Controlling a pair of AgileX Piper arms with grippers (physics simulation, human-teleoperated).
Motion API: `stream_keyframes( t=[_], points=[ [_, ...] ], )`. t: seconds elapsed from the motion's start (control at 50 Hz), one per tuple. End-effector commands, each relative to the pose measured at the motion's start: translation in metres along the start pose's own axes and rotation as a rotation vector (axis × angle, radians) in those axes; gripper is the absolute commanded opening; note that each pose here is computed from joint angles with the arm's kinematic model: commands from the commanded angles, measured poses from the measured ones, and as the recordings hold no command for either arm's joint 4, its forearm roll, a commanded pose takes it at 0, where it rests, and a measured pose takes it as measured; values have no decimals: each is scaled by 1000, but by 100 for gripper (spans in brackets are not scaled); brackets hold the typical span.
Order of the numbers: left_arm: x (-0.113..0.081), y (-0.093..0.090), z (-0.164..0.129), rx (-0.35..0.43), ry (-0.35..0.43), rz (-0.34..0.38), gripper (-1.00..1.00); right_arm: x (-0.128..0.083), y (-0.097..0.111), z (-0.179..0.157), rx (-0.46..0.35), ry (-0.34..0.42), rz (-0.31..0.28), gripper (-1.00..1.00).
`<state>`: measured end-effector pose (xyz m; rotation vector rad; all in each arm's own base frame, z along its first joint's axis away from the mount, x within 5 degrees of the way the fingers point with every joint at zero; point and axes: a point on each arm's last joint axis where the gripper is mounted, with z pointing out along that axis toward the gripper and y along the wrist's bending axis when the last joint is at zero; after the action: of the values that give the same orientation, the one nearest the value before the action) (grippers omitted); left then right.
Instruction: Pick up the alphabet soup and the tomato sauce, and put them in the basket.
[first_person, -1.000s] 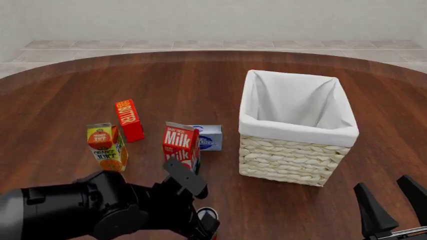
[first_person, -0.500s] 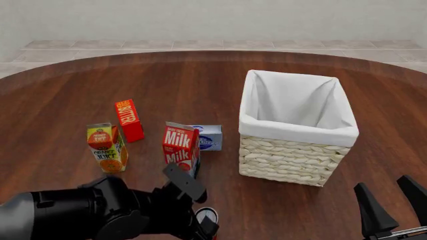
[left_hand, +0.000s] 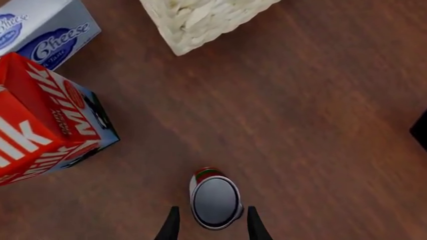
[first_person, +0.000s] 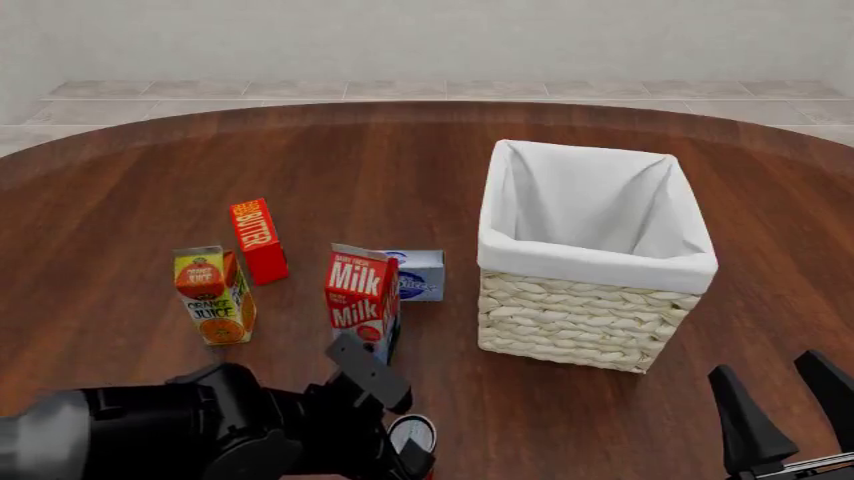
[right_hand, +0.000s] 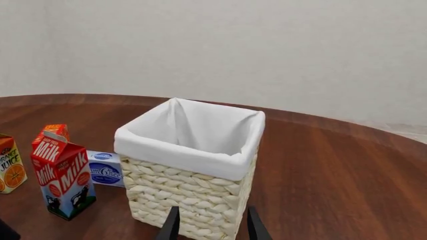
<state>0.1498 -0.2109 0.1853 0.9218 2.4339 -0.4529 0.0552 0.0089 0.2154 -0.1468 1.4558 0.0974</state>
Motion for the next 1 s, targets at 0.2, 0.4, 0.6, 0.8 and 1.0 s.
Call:
stream_keyframes(
  t=[0.2, 0.4, 0.6, 0.8, 1.0],
  points=[
    [3, 4, 10, -10, 9, -4, 100, 0, 0, 0, 0, -1, 2, 100],
    [8, 3, 16, -6, 13, -13, 100, 0, 0, 0, 2, -1, 2, 100],
    [10, 0, 20, 3, 8, -14, 100, 0, 0, 0, 4, -1, 2, 100],
    [14, -1, 21, 9, 6, -18, 100, 0, 0, 0, 3, -1, 1, 100],
    [0, 7, 15, -12, -19, 6, -100, 0, 0, 0, 0, 0, 0, 100]
  ],
)
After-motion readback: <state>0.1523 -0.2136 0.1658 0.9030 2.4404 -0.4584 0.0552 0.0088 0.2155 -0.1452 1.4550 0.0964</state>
